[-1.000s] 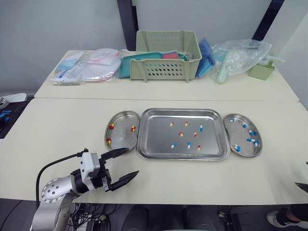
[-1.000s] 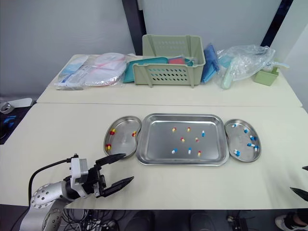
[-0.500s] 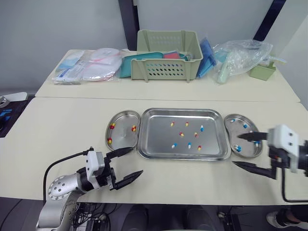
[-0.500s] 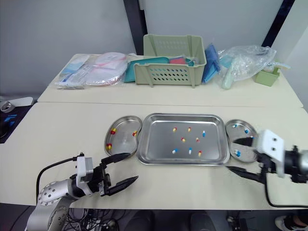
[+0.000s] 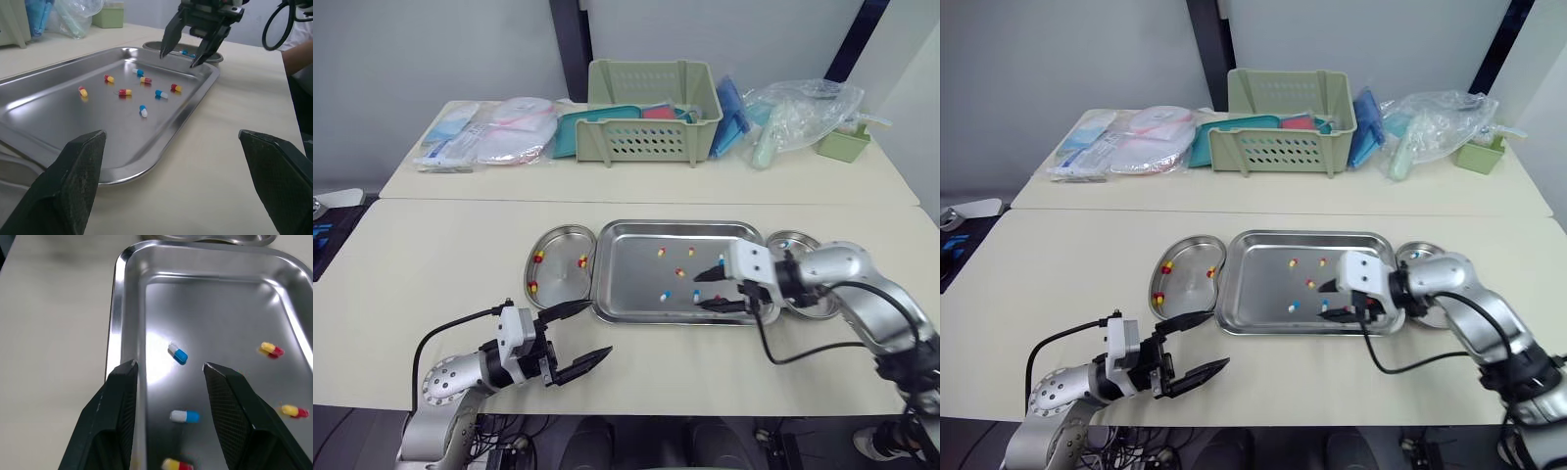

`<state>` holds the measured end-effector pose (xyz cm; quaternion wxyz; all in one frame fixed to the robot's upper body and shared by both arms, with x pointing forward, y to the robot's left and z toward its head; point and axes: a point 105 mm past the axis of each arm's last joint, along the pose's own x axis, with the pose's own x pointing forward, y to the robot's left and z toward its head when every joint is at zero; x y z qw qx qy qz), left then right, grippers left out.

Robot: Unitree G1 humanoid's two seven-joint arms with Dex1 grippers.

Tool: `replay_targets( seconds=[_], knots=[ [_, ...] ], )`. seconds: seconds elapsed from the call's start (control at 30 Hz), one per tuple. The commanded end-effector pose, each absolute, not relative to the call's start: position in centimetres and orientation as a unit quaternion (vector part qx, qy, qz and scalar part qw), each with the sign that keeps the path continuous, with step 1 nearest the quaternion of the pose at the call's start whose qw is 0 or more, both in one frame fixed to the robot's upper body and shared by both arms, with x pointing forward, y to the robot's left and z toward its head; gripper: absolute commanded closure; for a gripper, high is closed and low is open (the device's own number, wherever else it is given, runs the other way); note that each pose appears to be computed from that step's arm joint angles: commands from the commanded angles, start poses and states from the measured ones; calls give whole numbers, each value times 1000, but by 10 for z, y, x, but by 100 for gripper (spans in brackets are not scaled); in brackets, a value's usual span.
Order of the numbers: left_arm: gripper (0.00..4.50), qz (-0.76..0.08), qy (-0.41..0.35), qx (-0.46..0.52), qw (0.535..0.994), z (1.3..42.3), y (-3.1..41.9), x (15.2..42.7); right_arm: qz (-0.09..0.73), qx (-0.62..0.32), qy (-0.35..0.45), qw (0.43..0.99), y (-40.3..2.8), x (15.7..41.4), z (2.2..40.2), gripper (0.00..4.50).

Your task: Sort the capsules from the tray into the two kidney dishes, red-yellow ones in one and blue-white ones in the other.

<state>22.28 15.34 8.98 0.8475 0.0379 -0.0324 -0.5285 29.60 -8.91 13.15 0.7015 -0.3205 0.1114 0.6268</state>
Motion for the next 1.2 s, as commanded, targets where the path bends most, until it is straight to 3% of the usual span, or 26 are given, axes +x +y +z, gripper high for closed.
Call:
replay_targets(
  seconds=[0.03, 0.3, 0.67, 1.0, 1.2],
  knots=[
    [0, -534, -50, 48, 843, 96, 149, 221, 643, -349, 98, 675, -71, 307, 132, 217],
    [0, -535, -49, 52, 842, 97, 148, 221, 672, -378, 123, 625, -54, 326, 120, 217],
    [0, -531, -49, 54, 844, 96, 148, 221, 699, -390, 140, 583, -42, 331, 109, 217],
    [0, -528, -53, 57, 846, 97, 147, 223, 703, -407, 166, 559, -51, 336, 99, 447],
    [0, -526, -56, 58, 847, 98, 147, 223, 713, -391, 138, 565, -40, 333, 111, 447]
  ],
)
